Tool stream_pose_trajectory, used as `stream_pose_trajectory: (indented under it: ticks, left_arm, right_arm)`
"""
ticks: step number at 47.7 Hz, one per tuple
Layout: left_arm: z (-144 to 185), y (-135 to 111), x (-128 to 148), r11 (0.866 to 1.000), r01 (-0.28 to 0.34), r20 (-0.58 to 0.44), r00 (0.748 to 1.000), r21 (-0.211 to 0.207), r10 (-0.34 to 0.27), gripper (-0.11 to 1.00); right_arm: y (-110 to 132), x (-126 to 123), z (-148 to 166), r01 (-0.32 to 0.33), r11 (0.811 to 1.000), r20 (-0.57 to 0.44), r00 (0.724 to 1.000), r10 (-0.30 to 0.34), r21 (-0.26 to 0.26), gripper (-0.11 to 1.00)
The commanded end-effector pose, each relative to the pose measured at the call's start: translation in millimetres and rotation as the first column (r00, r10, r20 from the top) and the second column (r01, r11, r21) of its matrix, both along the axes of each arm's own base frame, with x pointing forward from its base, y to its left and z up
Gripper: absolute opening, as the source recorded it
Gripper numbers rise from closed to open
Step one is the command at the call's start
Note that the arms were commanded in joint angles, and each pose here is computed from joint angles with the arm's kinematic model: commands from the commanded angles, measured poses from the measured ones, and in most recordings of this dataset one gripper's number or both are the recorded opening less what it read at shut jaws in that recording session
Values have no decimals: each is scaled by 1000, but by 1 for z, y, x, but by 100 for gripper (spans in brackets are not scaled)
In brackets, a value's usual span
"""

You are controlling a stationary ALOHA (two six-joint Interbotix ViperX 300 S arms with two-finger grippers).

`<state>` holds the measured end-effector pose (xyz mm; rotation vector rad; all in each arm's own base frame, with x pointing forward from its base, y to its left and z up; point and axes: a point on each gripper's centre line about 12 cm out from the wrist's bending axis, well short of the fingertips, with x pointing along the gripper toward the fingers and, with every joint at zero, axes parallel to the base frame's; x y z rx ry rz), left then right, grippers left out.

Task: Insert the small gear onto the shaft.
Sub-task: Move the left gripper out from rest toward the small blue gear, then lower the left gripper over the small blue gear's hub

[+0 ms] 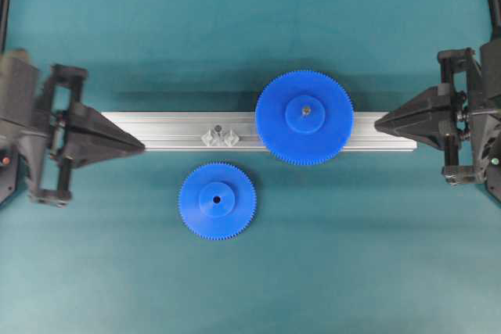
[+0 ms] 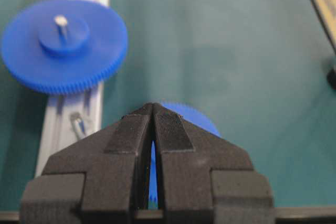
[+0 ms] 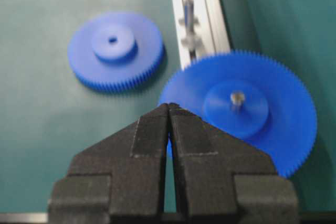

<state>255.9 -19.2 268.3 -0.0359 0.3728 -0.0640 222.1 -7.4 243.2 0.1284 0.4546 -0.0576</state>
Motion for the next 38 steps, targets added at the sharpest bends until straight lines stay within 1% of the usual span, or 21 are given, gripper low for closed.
stream_pose_trajectory:
  ticks: [1, 12, 20, 26, 38]
  left_arm:
    - [7, -4, 10, 1000, 11, 6, 1000, 1, -11, 0]
    - [-6, -14, 26, 999, 38, -60, 997, -2, -38, 0]
    - [-12, -15, 35, 999, 30, -128, 991, -13, -32, 0]
    - [-18, -16, 41, 1000, 24, -203, 979, -14, -26, 0]
    - [-28, -17, 54, 1000, 15, -259, 966, -18, -20, 0]
  right_arm:
    - [-1, 2, 10, 10, 1000, 19, 1000, -10, 9, 7]
    - [-1, -1, 4, 10, 1000, -1, 1000, -10, 10, 7]
    - [-1, -3, -2, 12, 1000, -15, 1000, -12, 12, 7]
    - [-1, -5, -5, 13, 1000, -24, 1000, -13, 13, 7]
    - [-1, -6, -8, 12, 1000, -33, 999, -11, 14, 7]
